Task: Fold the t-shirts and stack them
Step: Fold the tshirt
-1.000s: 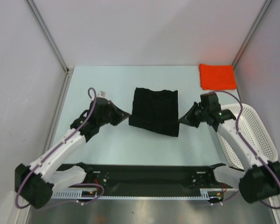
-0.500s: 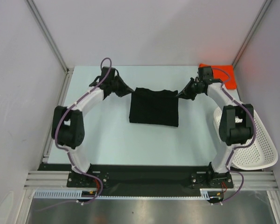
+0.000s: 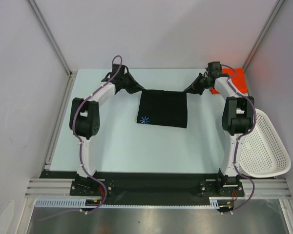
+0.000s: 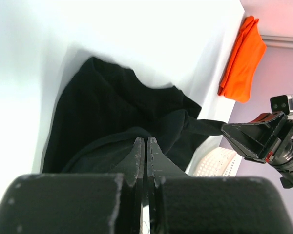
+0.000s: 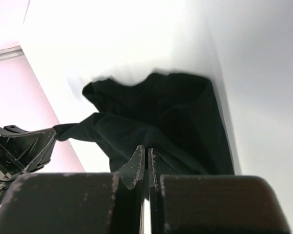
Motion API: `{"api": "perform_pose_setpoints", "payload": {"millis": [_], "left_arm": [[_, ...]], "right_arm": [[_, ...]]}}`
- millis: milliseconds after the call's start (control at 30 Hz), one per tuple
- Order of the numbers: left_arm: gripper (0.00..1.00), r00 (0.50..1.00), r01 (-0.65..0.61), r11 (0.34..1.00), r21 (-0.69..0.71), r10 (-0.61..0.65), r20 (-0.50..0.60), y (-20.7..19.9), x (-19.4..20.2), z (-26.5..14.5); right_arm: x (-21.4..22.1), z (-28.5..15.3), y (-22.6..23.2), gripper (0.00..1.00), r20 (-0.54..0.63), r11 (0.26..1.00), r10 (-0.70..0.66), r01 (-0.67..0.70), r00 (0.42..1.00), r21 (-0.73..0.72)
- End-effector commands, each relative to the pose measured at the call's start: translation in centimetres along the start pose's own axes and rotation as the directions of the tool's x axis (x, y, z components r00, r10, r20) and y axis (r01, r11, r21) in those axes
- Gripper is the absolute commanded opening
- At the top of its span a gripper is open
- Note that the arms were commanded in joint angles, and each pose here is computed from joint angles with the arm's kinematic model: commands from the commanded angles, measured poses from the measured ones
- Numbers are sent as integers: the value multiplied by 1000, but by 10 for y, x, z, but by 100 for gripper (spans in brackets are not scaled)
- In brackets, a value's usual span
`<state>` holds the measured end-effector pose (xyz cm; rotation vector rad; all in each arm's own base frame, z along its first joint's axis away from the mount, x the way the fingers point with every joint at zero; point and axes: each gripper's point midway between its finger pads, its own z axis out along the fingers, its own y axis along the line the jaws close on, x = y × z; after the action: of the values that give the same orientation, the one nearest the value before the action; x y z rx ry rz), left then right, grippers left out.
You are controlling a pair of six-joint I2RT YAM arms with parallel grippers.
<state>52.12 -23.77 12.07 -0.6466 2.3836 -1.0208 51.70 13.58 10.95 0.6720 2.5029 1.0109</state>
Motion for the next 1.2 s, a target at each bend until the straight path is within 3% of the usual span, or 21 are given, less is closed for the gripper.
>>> {"api": "perform_pose_setpoints", "payload": {"millis": [0, 600, 800, 933, 1100, 1167], "left_arm": [[0, 1000, -1, 998, 66, -1, 20, -18, -20, 1], [1, 997, 73, 997, 13, -74, 26, 14, -48, 37], [8, 997, 77, 997, -2, -77, 21, 21, -52, 48], [33, 999, 19, 1000, -22, -18, 46, 17, -67, 46], [42, 988, -106, 989, -101, 116, 103, 9, -86, 19], [45, 977, -165, 981, -103, 177, 119, -1, -88, 0]], "right_arm": [[-15, 0, 11, 0, -1, 999, -19, 19, 1000, -49], [-30, 32, -8, 2, -42, 998, 25, -27, 999, -48], [-54, 33, -20, 5, -17, 997, 49, -50, 999, -51], [-69, 30, -17, 27, 4, 997, 41, -41, 999, -61], [-94, 5, -12, 53, 65, 999, -47, 48, 997, -19], [-96, -3, -15, 58, 76, 997, -79, 78, 994, 13]]}}
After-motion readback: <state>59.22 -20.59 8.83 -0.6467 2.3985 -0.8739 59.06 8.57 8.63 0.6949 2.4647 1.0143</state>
